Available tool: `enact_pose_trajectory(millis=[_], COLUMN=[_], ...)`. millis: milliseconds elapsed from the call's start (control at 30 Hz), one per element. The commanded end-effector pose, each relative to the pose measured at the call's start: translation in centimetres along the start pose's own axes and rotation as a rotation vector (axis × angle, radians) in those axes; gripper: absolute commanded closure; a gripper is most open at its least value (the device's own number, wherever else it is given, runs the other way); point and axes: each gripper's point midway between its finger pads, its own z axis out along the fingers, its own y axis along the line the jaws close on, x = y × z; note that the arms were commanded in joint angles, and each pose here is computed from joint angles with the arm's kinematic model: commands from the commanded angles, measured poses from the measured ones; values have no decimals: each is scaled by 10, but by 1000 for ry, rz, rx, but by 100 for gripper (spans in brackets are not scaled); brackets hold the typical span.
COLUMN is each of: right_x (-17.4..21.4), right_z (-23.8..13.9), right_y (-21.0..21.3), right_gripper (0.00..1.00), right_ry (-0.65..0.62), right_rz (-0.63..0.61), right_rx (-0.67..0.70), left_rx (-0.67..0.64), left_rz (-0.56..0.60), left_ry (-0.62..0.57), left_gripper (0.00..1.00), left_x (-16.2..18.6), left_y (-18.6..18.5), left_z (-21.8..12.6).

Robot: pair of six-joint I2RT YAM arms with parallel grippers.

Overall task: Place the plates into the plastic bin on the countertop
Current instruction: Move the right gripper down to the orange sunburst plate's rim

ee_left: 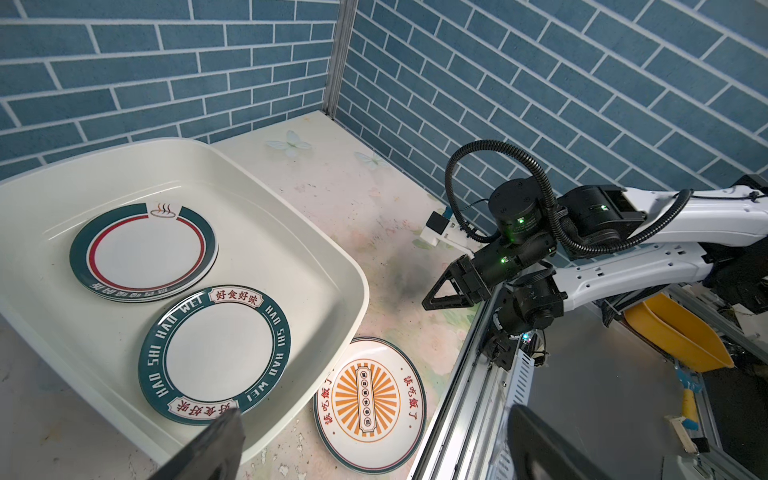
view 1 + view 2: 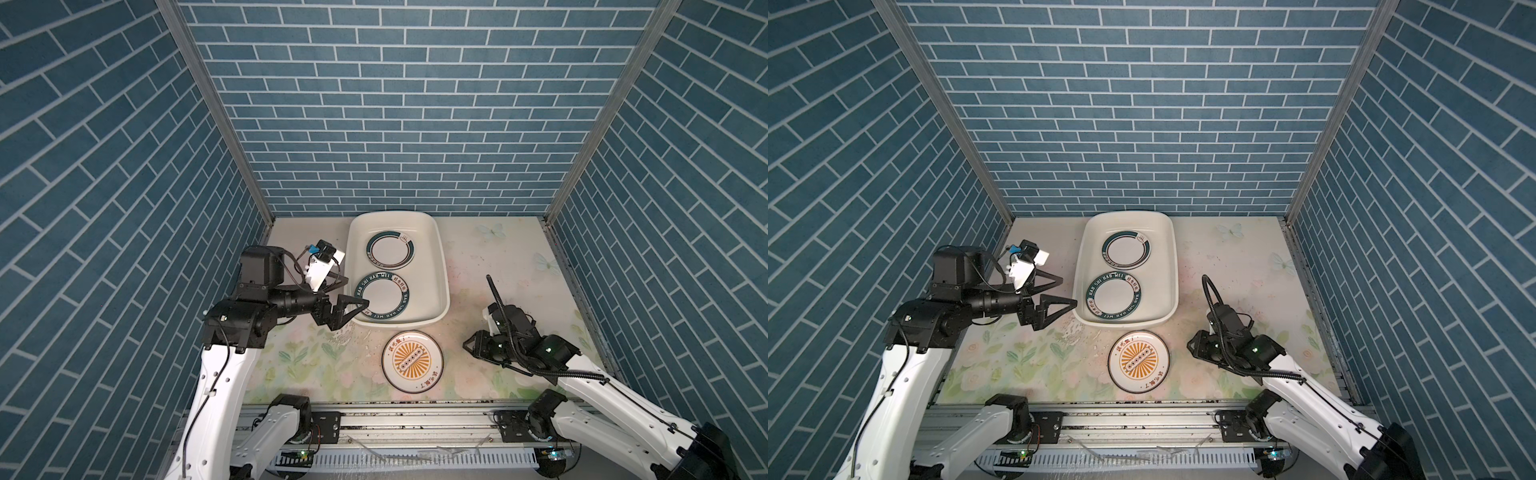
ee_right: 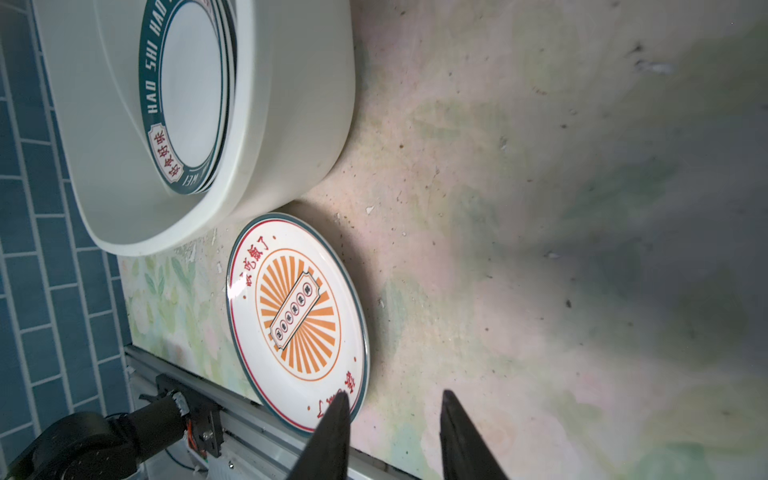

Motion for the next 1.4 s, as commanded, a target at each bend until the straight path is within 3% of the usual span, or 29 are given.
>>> enact_pose_trajectory(millis=[0, 533, 1367], right_x=[9, 27, 41], right_z=[13, 49, 84], right_y=[19, 12, 9], right_gripper=[63, 61, 69], right_ry=[62, 110, 198], right_rz=[15, -8, -4], right_rx=[-106, -110, -127], left_rx=[10, -2, -11], left_rz=[-37, -34, -50], left_ry=[15, 24, 19], left_gripper=[0, 0, 1], left_x=[4, 8, 11], left_y=[5, 0, 8], left_z=[6, 0, 3])
